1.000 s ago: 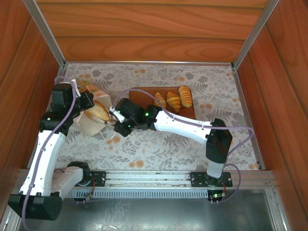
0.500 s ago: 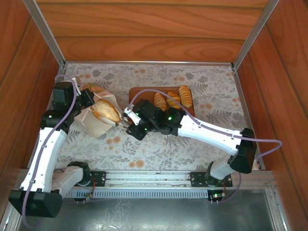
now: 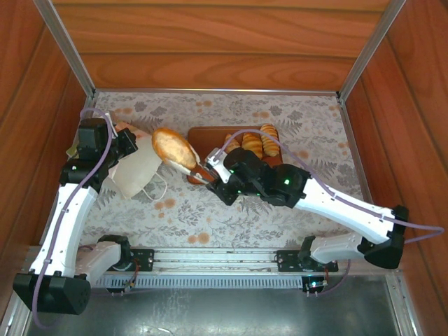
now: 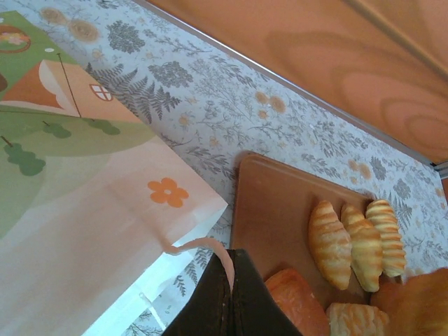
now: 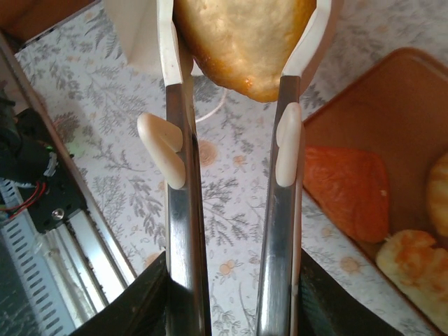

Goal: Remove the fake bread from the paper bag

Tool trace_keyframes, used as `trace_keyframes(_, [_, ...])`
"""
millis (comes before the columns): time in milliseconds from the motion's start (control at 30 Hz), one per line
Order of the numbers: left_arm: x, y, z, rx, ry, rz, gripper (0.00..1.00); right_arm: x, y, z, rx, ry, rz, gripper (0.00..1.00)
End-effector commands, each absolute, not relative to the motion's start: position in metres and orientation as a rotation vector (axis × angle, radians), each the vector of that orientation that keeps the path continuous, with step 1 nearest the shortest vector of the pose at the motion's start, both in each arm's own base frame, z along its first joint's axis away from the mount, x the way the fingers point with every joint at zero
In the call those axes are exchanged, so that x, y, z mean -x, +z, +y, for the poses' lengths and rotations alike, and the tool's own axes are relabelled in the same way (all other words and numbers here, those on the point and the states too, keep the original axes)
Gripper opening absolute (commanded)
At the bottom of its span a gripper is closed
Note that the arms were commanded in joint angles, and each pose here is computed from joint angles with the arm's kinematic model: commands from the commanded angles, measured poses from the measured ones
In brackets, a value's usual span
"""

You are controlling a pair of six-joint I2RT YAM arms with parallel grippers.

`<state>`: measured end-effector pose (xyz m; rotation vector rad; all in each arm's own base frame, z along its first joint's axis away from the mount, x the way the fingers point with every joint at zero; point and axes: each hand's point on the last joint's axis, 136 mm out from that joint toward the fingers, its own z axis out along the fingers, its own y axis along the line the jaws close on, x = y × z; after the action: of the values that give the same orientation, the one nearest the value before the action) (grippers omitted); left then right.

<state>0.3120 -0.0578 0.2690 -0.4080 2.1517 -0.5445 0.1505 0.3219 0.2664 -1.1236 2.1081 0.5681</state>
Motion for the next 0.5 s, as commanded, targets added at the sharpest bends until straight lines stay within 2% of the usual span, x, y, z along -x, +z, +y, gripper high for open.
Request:
trace_keyframes(0, [-0.316,0.283,-0.058,0.408,-0.550,2.107,0.00,-0.165,0.285,0.312,1.038,0.510,2.034,0.33])
trace_keyframes(267, [-0.312,0.288,-0.057,0.384,-0.545,2.089,0.00,-0.198,0.286,0.286,0.791,0.413,2.123,0.33])
trace_keyframes(467, [-0.307,0.292,-0.056,0.381,-0.540,2.071,0.00,-0.221,0.271,0.279,0.559,0.484,2.298,0.34])
